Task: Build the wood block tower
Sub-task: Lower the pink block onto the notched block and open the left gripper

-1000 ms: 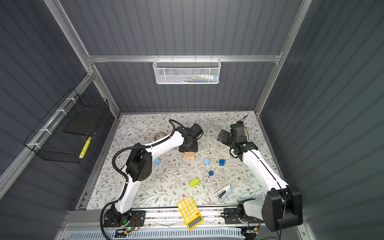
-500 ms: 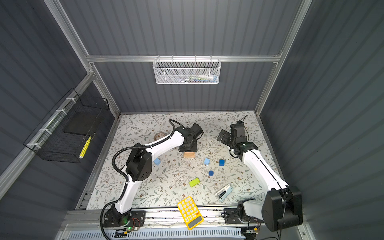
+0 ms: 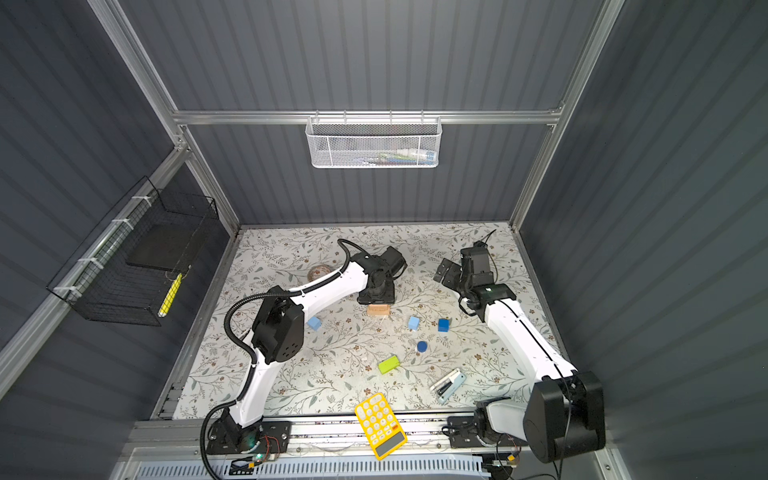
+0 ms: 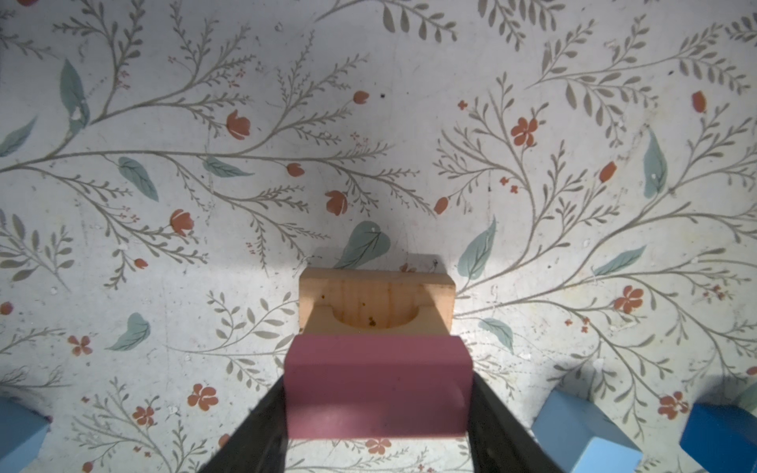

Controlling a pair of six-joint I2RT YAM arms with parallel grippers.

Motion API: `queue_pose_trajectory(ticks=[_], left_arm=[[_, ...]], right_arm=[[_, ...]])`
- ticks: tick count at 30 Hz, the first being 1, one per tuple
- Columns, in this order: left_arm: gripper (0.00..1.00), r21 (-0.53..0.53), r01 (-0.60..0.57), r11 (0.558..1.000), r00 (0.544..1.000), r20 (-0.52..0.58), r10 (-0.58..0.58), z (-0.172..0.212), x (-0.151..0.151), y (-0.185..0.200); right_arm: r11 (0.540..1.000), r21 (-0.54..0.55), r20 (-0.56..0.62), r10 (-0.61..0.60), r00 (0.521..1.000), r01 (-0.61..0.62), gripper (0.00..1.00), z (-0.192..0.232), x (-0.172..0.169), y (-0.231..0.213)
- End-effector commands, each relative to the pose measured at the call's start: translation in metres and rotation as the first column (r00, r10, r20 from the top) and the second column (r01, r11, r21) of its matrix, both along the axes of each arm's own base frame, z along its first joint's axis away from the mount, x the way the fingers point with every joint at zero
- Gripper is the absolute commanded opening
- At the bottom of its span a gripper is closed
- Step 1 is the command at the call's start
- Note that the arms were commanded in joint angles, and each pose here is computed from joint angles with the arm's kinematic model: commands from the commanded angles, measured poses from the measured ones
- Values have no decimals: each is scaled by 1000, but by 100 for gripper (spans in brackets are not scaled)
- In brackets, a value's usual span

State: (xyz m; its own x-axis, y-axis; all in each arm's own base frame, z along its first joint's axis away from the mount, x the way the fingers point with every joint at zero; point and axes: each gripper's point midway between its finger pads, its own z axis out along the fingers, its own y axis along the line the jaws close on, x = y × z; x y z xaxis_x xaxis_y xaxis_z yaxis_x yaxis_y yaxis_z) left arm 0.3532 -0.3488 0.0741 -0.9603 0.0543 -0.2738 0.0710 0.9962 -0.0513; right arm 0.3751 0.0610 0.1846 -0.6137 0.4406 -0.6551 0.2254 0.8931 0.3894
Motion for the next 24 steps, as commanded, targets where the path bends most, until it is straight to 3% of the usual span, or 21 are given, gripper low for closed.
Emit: queue_pose_trajectory(ticks=[1, 11, 21, 24], left_arm=[[63, 9, -2, 1000, 1000, -4, 2, 2, -2, -1], [68, 10, -2, 1000, 1000, -5, 2, 2, -3, -1], [64, 11, -2, 1000, 1000, -5, 2, 2, -3, 0], [67, 10, -2, 1000, 1000, -6, 2, 2, -3, 0]], right_arm=[[1000, 10, -8, -7, 1000, 8, 99, -4, 1, -1], [1000, 11, -8, -7, 1000, 7, 99, -4, 1, -1], [1000, 12, -8, -6, 1000, 6, 99, -5, 2, 0], [1000, 12, -10, -6, 1000, 6, 99, -6, 2, 0]])
